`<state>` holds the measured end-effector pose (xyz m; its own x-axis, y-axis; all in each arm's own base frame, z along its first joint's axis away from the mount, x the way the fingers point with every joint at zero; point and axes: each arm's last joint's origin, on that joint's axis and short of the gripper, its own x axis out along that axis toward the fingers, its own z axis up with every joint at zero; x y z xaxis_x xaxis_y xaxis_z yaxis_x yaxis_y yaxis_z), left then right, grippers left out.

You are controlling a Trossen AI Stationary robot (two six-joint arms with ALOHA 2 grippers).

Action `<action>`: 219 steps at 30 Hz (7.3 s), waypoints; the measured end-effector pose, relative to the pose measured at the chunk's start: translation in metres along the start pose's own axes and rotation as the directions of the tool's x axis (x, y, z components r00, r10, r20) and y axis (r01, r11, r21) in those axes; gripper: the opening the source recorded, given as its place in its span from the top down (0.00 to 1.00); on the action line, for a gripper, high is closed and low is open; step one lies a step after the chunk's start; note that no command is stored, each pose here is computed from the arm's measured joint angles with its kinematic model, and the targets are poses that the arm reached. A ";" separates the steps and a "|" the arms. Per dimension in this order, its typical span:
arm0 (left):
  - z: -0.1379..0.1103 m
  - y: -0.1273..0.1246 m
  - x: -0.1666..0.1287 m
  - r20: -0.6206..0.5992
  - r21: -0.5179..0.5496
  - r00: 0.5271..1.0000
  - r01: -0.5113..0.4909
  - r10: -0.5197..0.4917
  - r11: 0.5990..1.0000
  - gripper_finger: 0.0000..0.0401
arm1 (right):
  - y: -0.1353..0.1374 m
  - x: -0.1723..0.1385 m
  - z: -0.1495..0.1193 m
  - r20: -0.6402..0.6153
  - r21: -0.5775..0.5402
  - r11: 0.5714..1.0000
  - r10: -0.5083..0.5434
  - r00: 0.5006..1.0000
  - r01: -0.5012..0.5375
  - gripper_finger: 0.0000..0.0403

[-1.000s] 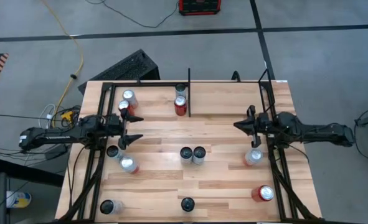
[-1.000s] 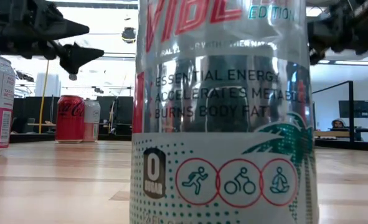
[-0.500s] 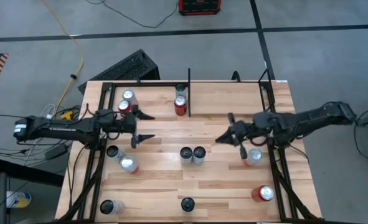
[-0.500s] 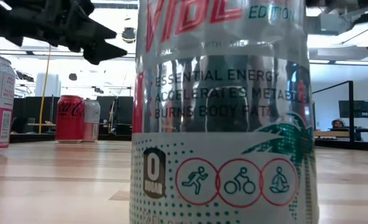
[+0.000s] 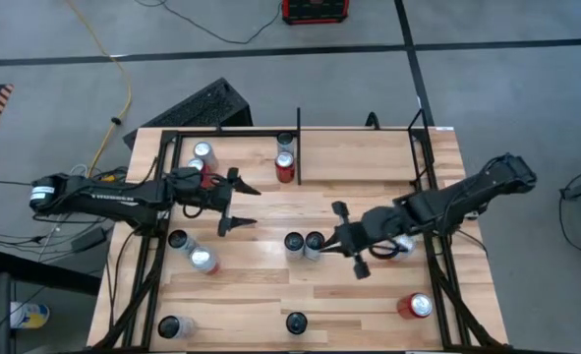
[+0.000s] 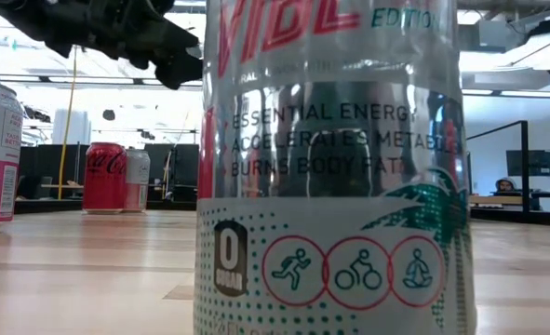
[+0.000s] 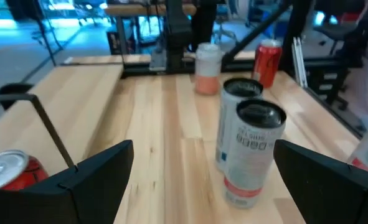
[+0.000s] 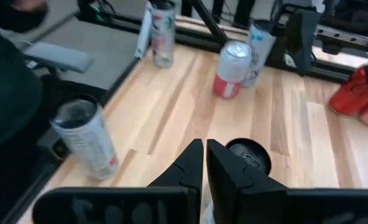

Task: Place canned beverage on shelf
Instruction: Put the black blue soda can on the shelf

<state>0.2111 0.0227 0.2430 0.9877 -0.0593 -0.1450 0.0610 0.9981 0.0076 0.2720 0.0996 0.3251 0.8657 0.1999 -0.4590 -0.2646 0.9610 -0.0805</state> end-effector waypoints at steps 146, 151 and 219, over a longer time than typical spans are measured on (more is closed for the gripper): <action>-0.014 0.001 0.014 -0.106 0.042 0.994 -0.030 0.034 0.999 0.07 | -0.211 -0.169 -0.130 -0.685 0.314 0.486 -0.478 0.549 0.815 0.18; -0.014 0.001 0.014 -0.106 0.042 0.994 -0.030 0.034 0.999 0.07 | -0.214 -0.169 -0.127 -0.659 0.306 0.486 -0.512 0.551 0.818 0.18; -0.015 0.001 0.014 -0.123 0.033 0.992 -0.030 0.034 0.999 0.07 | -0.203 -0.108 -0.116 -0.859 0.148 0.310 -0.430 0.277 0.939 0.95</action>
<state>0.2223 0.0235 0.2260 0.9639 -0.0232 -0.2653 0.0361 0.9984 0.0441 0.1834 -0.1392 0.2884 -0.0114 -0.5224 -0.8526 0.7939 0.5137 -0.3254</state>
